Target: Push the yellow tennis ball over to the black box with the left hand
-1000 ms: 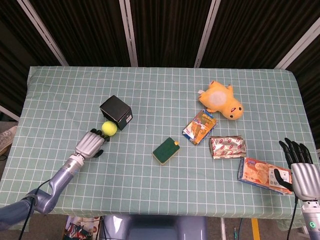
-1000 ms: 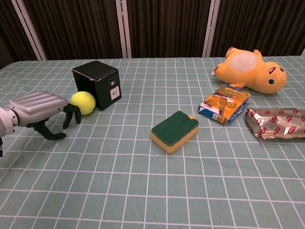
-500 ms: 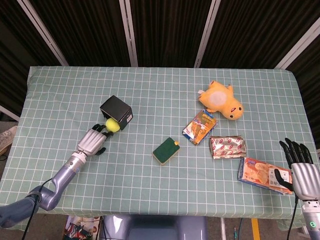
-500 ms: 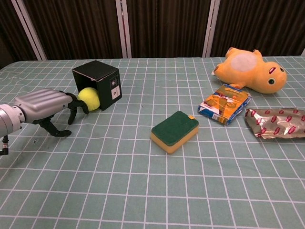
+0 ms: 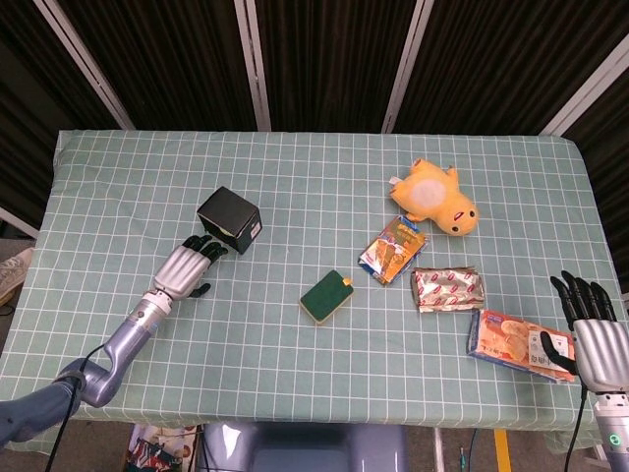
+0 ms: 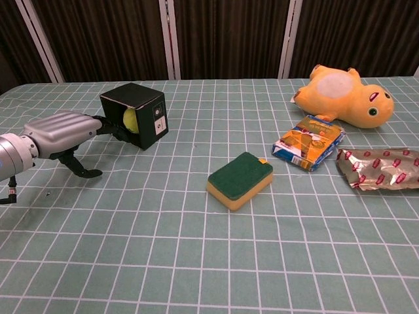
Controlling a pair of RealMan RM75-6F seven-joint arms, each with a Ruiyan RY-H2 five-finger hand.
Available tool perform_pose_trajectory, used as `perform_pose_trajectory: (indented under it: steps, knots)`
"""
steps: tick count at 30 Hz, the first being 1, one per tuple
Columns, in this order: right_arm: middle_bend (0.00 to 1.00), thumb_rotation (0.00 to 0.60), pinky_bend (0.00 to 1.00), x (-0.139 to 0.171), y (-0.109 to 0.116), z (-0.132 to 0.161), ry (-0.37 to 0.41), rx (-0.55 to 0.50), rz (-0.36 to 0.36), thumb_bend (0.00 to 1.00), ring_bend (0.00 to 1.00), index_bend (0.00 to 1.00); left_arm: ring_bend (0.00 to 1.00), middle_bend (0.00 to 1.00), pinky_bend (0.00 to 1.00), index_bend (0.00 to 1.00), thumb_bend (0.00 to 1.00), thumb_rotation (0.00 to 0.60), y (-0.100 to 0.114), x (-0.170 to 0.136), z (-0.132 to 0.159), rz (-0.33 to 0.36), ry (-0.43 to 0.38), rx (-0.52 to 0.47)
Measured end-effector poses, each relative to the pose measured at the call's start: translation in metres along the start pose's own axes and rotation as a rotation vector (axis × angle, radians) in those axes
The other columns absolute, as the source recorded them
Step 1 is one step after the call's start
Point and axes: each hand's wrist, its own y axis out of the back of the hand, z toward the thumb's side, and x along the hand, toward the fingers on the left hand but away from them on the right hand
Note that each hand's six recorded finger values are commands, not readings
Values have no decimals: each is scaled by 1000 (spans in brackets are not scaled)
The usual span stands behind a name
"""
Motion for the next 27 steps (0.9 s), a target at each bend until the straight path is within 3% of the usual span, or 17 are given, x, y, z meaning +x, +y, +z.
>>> perform_pose_trajectory:
  steps: [11, 16, 27]
  knots:
    - [0, 600, 0, 0, 1, 0, -1, 1, -5, 426, 0, 0, 30, 96, 146, 146, 237, 600, 1, 8, -3, 6, 16, -5]
    - [0, 600, 0, 1, 1, 1, 1, 2, -5, 426, 0, 0, 12, 79, 114, 118, 237, 600, -1, 17, -4, -16, 30, -10]
    - [0, 600, 0, 1, 1, 1, 3, 2, -7, 426, 0, 0, 9, 83, 105, 111, 237, 600, 4, 13, 1, 8, 8, -12]
